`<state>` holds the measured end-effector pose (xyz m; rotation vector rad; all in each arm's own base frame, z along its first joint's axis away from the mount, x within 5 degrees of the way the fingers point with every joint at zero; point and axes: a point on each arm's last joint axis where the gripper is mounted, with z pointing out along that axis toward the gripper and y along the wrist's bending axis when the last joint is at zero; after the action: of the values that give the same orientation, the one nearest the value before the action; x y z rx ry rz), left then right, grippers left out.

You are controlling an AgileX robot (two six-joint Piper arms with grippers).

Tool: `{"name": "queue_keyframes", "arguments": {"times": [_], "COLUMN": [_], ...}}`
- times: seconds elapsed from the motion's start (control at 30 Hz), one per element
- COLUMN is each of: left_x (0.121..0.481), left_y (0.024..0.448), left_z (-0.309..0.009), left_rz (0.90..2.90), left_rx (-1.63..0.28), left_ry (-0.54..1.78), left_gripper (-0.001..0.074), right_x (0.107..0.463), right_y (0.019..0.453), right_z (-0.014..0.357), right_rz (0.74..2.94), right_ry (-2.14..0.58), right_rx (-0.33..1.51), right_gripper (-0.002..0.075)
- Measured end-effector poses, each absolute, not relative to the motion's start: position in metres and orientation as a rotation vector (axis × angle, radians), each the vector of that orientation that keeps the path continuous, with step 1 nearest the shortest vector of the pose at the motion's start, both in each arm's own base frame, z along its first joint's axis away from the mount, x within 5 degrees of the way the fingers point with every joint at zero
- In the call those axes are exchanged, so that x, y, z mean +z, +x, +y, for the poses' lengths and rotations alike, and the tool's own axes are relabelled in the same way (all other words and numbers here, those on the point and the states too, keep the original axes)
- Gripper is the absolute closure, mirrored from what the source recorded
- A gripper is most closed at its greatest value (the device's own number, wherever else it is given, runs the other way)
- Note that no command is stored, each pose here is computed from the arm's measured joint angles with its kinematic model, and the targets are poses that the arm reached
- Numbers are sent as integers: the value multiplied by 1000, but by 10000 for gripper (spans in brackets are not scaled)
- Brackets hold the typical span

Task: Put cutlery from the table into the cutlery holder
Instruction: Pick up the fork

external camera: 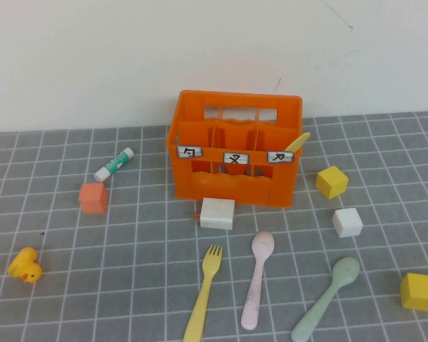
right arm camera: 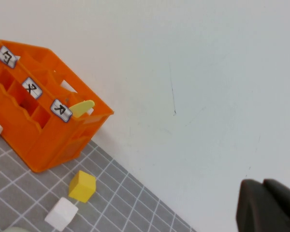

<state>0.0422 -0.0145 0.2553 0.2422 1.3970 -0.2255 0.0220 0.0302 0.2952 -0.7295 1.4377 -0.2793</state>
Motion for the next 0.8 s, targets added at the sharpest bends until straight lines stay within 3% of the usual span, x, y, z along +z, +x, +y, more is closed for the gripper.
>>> {"name": "queue_keyframes", "arguments": {"times": [0.43,0.8], "left_x": [255,265], "left_y": [42,40], "left_z": [-15,-19], "left_rz": [1408,1521], "left_rx": [-276,-358], "left_ry": [205,204], "left_gripper": [735,735], "right_x": [295,297], "right_y": [22,32], "right_z": [30,29], "right_rz": [1442,1557], "right_ry": [-714,-560], "right_rx": [-267,-86], "right_gripper": [729,729]}}
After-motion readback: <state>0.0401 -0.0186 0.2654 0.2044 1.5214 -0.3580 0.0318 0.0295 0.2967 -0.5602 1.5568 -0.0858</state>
